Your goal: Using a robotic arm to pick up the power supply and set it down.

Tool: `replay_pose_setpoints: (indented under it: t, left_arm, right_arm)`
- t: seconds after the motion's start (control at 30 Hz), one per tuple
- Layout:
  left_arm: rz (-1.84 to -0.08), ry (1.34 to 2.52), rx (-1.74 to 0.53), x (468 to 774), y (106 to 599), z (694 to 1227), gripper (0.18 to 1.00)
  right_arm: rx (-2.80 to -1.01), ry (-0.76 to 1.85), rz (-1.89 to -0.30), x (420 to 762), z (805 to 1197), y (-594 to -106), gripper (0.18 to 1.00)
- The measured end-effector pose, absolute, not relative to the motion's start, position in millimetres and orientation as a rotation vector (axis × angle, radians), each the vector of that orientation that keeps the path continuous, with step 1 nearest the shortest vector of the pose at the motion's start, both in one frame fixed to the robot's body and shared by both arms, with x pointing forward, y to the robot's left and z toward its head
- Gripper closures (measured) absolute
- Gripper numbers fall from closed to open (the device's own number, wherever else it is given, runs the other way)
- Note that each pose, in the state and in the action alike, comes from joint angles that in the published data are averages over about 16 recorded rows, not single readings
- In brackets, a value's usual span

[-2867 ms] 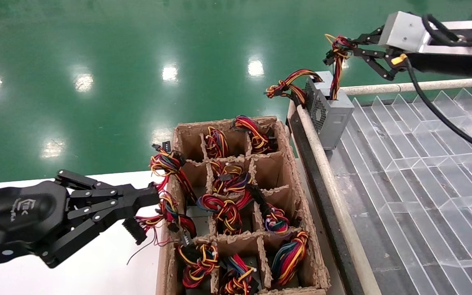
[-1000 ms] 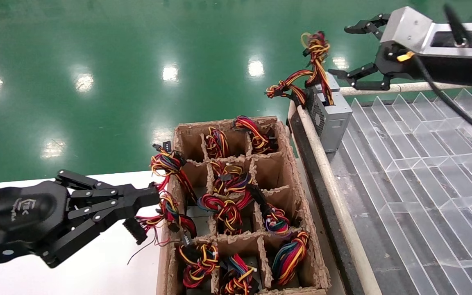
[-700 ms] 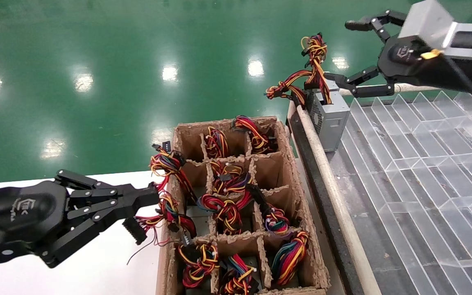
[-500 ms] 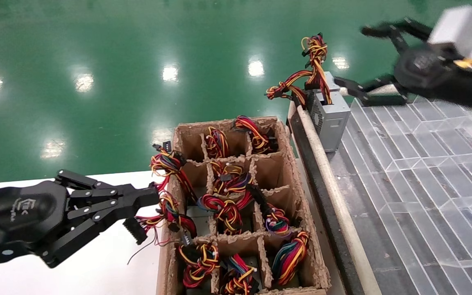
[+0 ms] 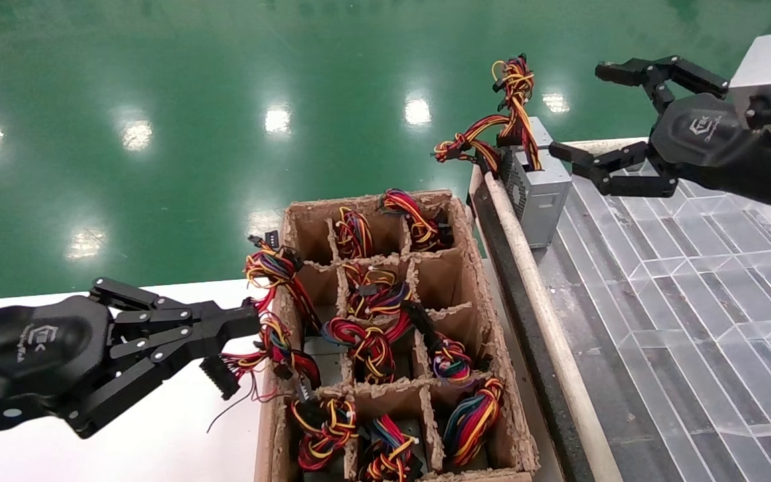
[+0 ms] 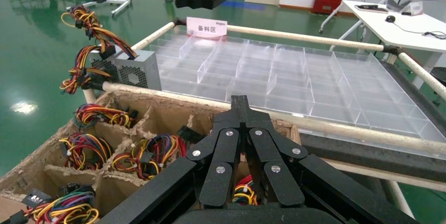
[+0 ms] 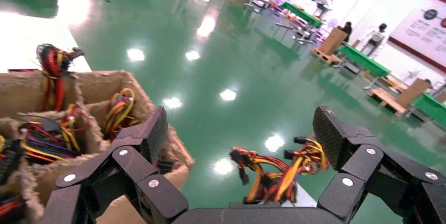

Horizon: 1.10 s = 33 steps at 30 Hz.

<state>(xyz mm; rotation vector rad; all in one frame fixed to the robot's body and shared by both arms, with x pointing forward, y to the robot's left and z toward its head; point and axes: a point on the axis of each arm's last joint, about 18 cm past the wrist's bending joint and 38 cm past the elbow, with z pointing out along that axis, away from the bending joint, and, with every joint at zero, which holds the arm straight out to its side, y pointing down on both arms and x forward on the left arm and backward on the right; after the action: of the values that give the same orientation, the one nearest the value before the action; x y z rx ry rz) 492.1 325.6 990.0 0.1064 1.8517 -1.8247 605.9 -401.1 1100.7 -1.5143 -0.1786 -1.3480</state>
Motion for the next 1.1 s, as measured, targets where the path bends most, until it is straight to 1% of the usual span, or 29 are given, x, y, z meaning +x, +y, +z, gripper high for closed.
replay_pose_setpoints:
  t: [0.17,0.37,0.53,0.73,1.1]
  left_arm:
    - [-1.825,1.852,0.106,492.1,325.6,990.0,0.987]
    - [-1.825,1.852,0.106,492.1,325.6,990.0,0.964]
    - [-1.825,1.852,0.106,492.1,325.6,990.0,0.917]
    - [-1.825,1.852,0.106,492.1,325.6,990.0,0.825]
    - [-1.825,1.852,0.106,492.1,325.6,990.0,0.562]
  right_arm:
    - [-1.509,-0.177,-1.303,599.2,1092.9,-397.7,0.179]
    - [-1.508,-0.181,-1.237,588.9,1082.2,-390.7,0.179]
    - [-1.510,-0.187,-1.169,578.2,1072.0,-382.3,0.179]
    - [-1.519,-0.197,-1.070,562.4,1057.7,-369.0,0.179]
    - [-1.550,-0.218,-0.844,525.4,1027.4,-338.2,0.179]
